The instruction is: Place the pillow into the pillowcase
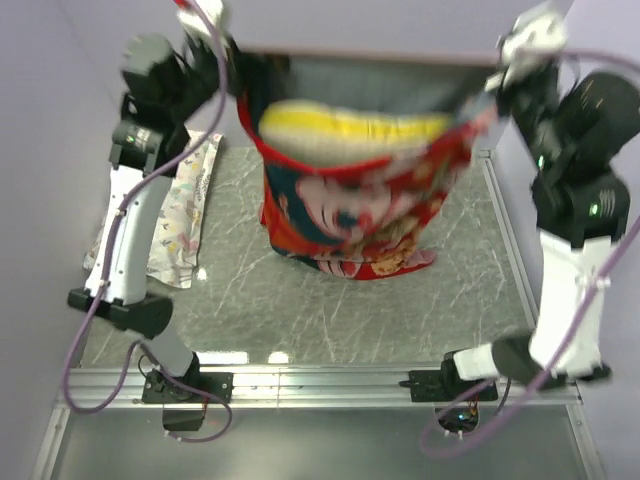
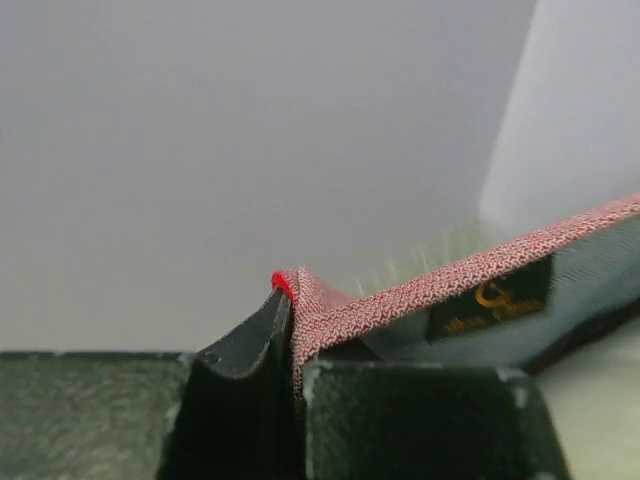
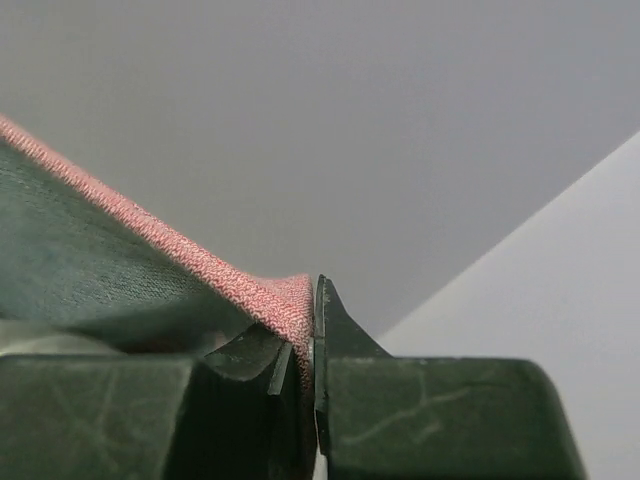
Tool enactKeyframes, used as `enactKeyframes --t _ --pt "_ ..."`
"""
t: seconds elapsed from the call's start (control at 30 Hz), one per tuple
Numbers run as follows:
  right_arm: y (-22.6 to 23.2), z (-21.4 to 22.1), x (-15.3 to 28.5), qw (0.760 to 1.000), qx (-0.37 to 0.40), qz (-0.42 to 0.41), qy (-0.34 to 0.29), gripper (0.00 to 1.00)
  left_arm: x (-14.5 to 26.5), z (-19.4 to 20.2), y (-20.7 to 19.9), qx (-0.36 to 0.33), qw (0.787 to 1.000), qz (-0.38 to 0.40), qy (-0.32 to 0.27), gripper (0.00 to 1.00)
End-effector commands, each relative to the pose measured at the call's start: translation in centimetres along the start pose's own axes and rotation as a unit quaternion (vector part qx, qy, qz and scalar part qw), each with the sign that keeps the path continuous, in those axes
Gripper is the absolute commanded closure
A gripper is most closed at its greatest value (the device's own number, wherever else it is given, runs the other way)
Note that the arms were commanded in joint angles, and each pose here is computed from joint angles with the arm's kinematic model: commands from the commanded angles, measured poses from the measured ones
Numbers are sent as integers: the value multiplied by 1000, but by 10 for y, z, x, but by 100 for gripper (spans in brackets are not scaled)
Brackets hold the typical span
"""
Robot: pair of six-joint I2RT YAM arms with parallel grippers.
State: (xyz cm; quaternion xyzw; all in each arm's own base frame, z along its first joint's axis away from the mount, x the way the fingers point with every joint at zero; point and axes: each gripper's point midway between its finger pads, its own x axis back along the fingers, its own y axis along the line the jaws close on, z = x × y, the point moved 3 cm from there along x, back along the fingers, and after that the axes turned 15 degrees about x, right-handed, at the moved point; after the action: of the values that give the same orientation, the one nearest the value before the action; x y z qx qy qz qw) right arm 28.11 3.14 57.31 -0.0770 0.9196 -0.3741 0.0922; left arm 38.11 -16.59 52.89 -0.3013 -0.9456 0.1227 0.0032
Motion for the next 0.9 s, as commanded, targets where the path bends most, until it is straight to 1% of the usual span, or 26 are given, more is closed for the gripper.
enactKeyframes --t 0.0,0.03,0.07,0.1,0.13,0.17,0.2,0.23,0.27,0.3,0.33,0.37,0.4,0.47,0.5,0.53,0.6,0.63,0.67,0.7,0.8,0.87 --pt "-191 -111 159 894 13 435 -108 100 185 -260 -37 -84 881 -105 -454 100" --pt "-200 -118 172 876 17 466 -121 100 199 -267 -36 -88 862 -123 -484 100" --pt "-205 -121 183 862 13 489 -131 100 231 -287 -53 -114 815 -110 -557 100" --pt "-200 -116 196 853 4 503 -141 100 234 -285 -52 -120 816 -119 -553 100" --pt "-191 -110 194 857 2 494 -145 100 243 -290 -57 -122 812 -121 -557 100" --pt "-179 -103 188 869 3 473 -146 100 228 -281 -49 -119 831 -126 -529 100" --pt "-158 -84 171 891 17 436 -125 100 238 -277 -56 -129 834 -122 -522 100" --pt "-148 -74 160 904 16 414 -109 100 191 -243 -25 -143 865 -142 -460 100" --pt "-137 -65 145 919 8 381 -95 100 182 -230 -27 -166 876 -123 -436 100" --pt "-121 -44 121 940 18 337 -47 100 170 -213 -21 -171 893 -126 -396 99" --pt "-119 -39 116 942 18 334 -37 100 160 -203 -10 -161 901 -138 -379 100" --pt "-122 -38 116 938 17 346 -33 100 160 -199 2 -142 900 -172 -374 100" --pt "-133 -47 123 927 17 371 -47 100 159 -199 14 -140 897 -195 -372 100" --pt "-150 -62 136 914 21 400 -62 100 180 -219 9 -135 877 -200 -415 100" --pt "-163 -77 147 902 21 423 -79 100 195 -229 7 -143 864 -202 -439 100" --pt "-170 -82 152 897 23 434 -84 100 208 -241 -4 -152 848 -193 -469 100" --pt "-182 -97 173 880 22 462 -106 100 222 -252 -12 -153 834 -191 -495 100" --pt "-184 -101 179 876 20 469 -113 100 236 -263 -24 -160 822 -186 -514 100" --pt "-186 -106 193 870 17 477 -125 100 240 -266 -26 -162 819 -189 -517 100" --pt "-187 -109 200 866 14 482 -133 100 249 -271 -30 -164 810 -191 -529 100" --pt "-181 -111 215 869 17 473 -143 100 277 -279 -47 -189 786 -195 -555 100" --pt "-174 -104 208 880 24 456 -133 100 278 -277 -51 -196 789 -188 -551 100"
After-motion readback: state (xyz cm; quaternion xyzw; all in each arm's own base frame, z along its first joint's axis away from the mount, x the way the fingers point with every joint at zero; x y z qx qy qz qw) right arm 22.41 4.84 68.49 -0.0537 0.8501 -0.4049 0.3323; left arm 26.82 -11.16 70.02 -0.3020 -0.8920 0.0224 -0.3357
